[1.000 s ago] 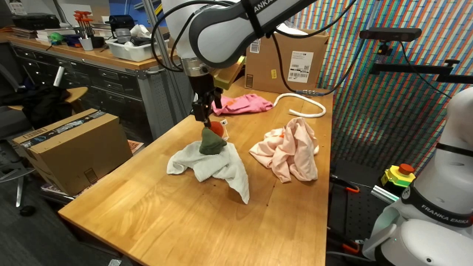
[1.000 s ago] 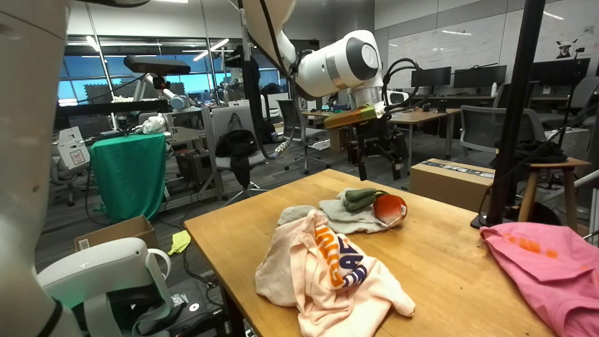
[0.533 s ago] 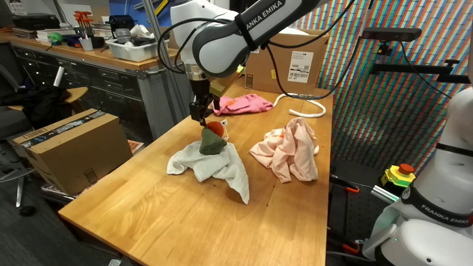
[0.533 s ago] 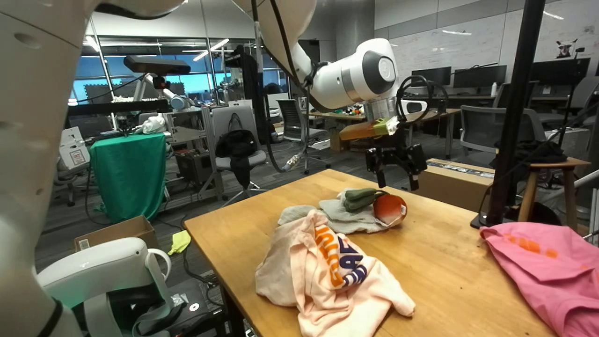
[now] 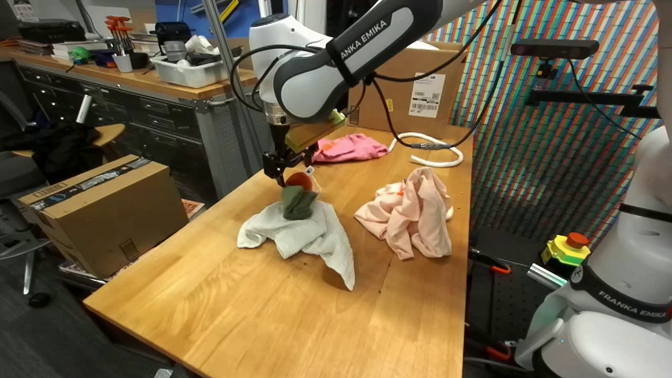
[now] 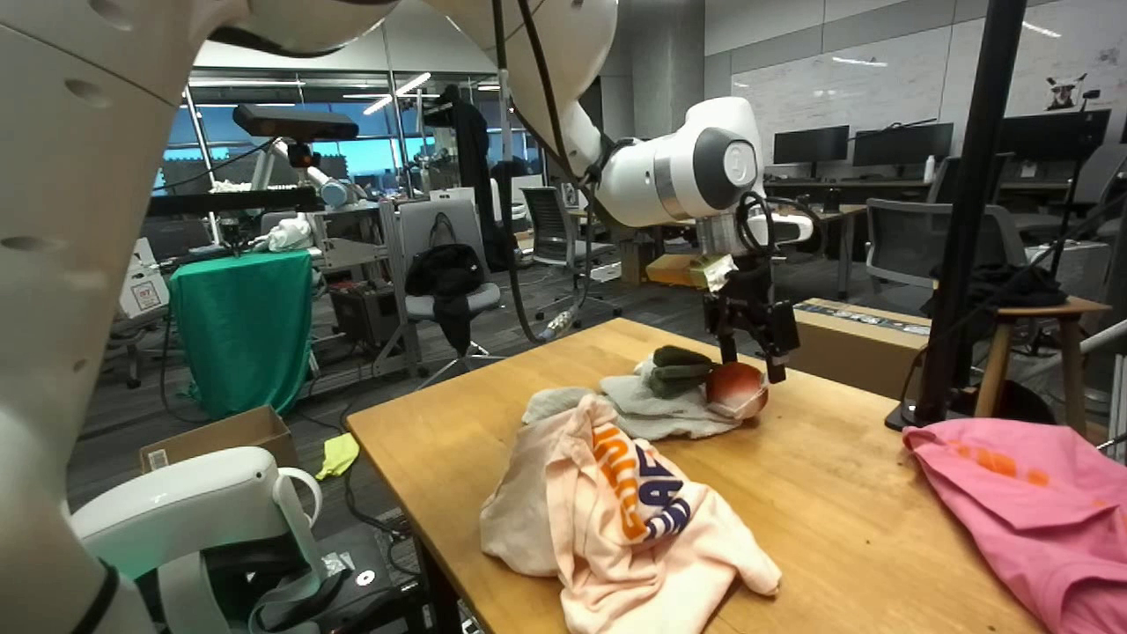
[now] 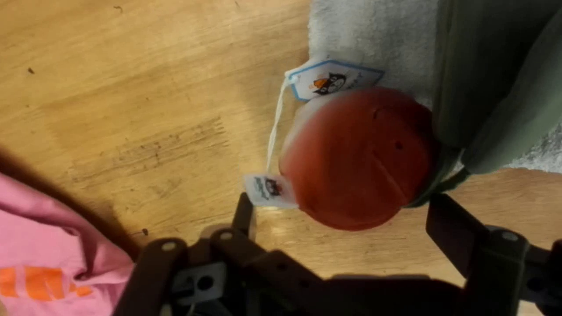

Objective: Separate the items on the table.

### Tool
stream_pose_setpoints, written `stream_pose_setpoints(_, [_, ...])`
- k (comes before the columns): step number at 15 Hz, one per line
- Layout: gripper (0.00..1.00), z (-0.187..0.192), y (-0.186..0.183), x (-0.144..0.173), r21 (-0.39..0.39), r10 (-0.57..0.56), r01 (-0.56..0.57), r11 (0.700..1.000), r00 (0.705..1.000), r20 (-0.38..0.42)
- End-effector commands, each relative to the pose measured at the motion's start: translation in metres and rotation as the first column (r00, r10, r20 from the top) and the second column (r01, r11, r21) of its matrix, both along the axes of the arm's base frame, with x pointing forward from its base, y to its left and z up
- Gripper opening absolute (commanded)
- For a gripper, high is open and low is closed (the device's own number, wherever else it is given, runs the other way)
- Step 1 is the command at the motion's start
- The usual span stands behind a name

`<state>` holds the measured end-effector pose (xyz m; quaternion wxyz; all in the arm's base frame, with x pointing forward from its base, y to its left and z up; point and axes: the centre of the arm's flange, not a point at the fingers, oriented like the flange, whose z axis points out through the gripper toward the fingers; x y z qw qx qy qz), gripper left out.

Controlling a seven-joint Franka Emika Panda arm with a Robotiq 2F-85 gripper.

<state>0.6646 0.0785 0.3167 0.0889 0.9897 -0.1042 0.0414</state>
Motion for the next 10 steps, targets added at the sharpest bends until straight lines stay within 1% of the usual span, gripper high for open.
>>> stream_pose_setpoints(1, [1.00,-0.002,0.005,0.007,0.033,-0.076,0.075,0.997,0.996,0.046])
stream_pose_setpoints(6, [1.00,-0.001,0.006,-0.003,0.060,-0.163,0.161,0.985,0.986,0.032])
stream_pose_setpoints(10, [1.00,-0.002,0.010,-0.017,0.087,-0.264,0.263,0.961,0.965,0.002])
